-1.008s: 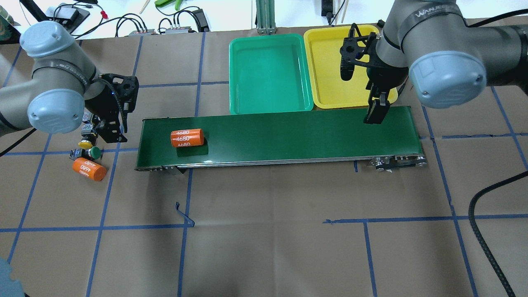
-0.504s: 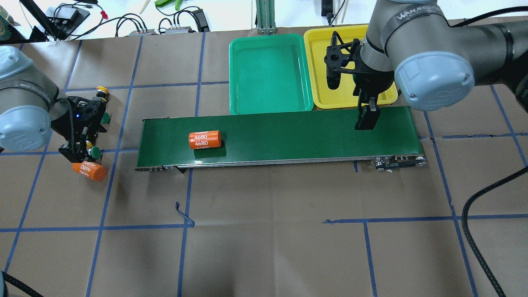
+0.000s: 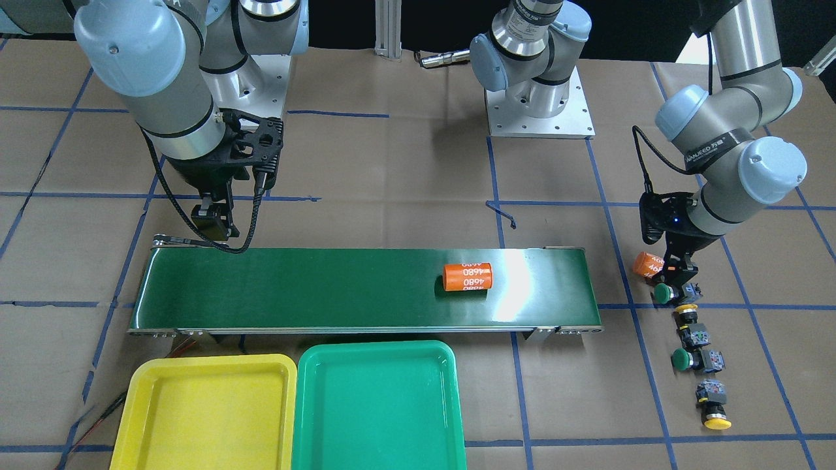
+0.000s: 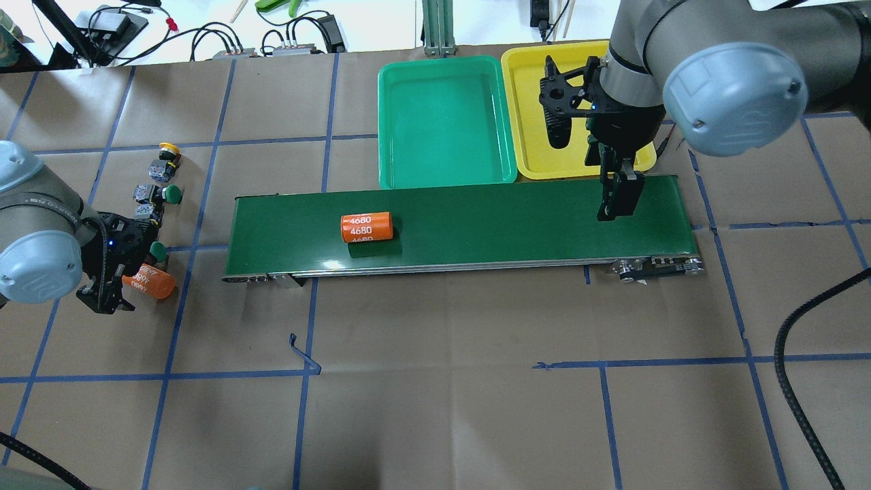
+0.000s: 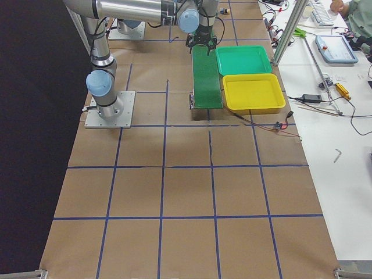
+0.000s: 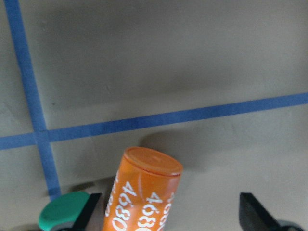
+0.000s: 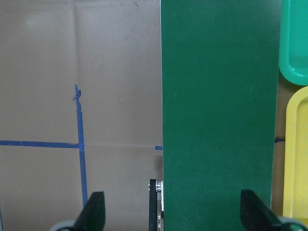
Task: Sort buttons by color to trays
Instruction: 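Lower the left gripper and grasp the second orange cylinder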
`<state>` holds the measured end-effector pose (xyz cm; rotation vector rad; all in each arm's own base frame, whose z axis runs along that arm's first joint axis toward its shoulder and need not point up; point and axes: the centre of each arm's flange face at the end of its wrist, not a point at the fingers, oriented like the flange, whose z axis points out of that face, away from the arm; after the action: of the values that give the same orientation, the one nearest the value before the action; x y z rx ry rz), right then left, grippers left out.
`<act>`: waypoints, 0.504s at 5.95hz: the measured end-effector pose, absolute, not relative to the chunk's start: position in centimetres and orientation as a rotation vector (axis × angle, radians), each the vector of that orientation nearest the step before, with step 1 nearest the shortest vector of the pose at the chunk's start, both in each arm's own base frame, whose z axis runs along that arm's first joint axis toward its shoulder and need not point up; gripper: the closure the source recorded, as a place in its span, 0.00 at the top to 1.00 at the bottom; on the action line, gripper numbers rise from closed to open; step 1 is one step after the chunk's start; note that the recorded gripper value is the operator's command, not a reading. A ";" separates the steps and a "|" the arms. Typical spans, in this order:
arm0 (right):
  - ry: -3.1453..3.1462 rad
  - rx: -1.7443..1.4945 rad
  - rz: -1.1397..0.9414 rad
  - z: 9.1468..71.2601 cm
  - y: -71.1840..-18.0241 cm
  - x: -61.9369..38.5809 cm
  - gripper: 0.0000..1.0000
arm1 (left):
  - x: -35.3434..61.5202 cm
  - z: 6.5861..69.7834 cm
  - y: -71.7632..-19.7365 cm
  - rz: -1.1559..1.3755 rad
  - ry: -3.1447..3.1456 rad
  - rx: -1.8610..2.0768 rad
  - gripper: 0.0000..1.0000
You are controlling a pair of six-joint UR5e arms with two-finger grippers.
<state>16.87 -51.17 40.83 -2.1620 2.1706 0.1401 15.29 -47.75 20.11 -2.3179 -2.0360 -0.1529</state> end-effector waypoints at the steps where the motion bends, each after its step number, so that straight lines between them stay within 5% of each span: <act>1: 2.167 -2.170 0.165 40.8 -51.0 16.8 1.00 | 15.3 19.3 -47.9 -0.148 -2.024 -2.332 0.98; 2: 2.163 -2.193 0.197 40.8 -50.9 16.6 1.00 | 15.1 18.5 -48.2 -0.148 -2.007 -2.340 0.97; 3: 2.158 -2.209 0.207 40.9 -50.9 16.5 1.00 | 15.1 17.6 -48.5 -0.149 -1.998 -2.342 0.83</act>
<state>16.51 -50.92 40.86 -2.2093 2.1575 0.2070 15.06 -48.49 17.63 -2.3418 -1.9983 -0.1495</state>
